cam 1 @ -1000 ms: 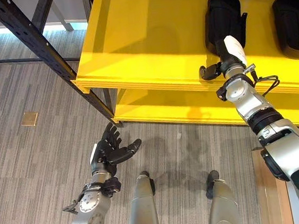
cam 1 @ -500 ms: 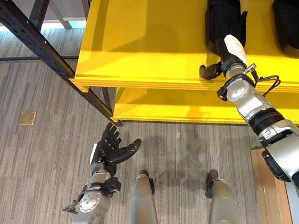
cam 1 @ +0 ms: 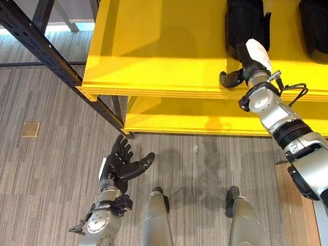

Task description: Move parts from the plastic box to the shelf.

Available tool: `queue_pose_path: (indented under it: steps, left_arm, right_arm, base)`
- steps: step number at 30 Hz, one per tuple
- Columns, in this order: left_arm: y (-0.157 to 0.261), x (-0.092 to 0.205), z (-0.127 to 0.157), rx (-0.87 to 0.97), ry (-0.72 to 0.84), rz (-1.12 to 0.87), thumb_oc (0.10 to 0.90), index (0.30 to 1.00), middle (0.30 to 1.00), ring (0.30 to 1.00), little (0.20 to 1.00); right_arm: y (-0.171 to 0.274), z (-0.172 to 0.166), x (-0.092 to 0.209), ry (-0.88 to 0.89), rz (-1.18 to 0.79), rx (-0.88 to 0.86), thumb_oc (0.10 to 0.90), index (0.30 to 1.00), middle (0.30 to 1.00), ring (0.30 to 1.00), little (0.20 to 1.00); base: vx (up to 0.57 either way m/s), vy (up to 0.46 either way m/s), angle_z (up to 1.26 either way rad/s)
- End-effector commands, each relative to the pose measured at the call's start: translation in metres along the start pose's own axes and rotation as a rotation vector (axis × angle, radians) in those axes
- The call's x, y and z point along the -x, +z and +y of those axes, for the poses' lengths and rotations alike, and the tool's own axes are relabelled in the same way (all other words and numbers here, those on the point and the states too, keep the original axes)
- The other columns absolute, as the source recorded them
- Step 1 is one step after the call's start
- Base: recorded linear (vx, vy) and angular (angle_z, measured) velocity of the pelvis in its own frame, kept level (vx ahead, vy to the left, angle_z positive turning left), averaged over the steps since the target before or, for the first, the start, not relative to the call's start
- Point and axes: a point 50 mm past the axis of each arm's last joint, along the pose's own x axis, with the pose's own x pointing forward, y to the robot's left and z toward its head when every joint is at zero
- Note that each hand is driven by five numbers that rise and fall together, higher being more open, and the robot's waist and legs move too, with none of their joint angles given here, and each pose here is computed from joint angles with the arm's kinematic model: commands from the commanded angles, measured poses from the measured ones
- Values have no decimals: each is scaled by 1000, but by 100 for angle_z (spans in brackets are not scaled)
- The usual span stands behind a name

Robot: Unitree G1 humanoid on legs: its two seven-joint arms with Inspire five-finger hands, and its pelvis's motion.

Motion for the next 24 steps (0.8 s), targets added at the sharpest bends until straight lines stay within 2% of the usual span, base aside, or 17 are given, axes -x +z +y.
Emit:
queue_pose_path:
  steps: [1, 24]
  left_arm:
    - [44, -2, 2, -22, -16, -240, 900, 1000, 1000, 1000, 1000]
    - [46, -3, 4, -18, 3, -255, 900, 1000, 1000, 1000, 1000]
  right_arm:
    - [-57, -12, 11, -2, 186, 68, 900, 1000, 1000, 1000, 1000]
    - [-64, -19, 14, -16, 178, 114, 900, 1000, 1000, 1000, 1000]
  base:
    - [0, 0, 0]
    - [0, 0, 0]
